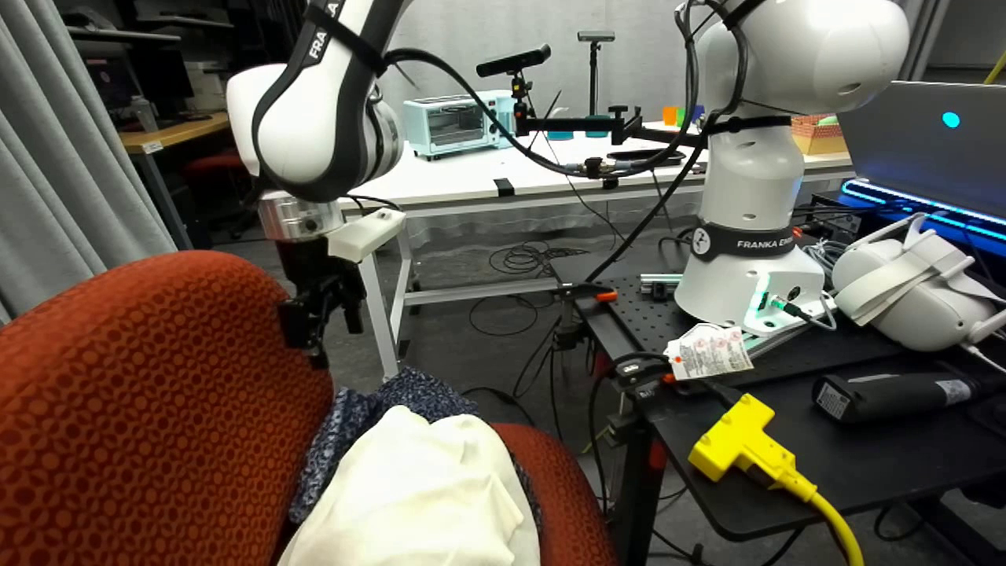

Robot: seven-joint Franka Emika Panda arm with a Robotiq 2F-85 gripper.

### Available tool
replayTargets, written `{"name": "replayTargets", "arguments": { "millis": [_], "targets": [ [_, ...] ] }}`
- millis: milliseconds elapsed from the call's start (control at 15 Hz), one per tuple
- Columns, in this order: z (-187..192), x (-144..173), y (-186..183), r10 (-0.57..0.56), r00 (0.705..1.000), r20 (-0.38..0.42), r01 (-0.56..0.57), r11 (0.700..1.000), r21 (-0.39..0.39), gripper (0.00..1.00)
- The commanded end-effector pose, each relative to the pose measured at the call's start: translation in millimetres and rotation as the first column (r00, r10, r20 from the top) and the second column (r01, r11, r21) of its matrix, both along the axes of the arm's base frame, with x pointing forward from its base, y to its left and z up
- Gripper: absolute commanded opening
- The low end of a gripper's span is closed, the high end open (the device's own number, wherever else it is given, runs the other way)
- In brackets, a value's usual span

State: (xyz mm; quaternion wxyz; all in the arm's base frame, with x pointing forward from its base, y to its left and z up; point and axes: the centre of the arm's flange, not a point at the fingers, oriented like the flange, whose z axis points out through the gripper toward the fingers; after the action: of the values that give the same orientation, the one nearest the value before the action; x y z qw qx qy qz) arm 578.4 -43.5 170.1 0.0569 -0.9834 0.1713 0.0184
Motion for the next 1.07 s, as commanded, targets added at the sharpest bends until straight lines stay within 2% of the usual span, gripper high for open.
{"name": "replayTargets", "arguments": {
  "millis": [0, 400, 800, 867, 1000],
  "targets": [
    [-40, 24, -21, -0.130, 0.991, -0.005, 0.131, 0.991, 0.031, 1.00],
    [-93, 43, -32, -0.223, 0.973, -0.052, 0.226, 0.971, 0.074, 1.00],
    [-133, 47, -27, -0.244, 0.964, -0.102, 0.251, 0.966, 0.065, 1.00],
    [-137, 45, -27, -0.245, 0.964, -0.108, 0.252, 0.966, 0.061, 0.84],
    [-144, 46, -28, -0.239, 0.965, -0.111, 0.246, 0.968, 0.054, 0.66]
  ]
}}
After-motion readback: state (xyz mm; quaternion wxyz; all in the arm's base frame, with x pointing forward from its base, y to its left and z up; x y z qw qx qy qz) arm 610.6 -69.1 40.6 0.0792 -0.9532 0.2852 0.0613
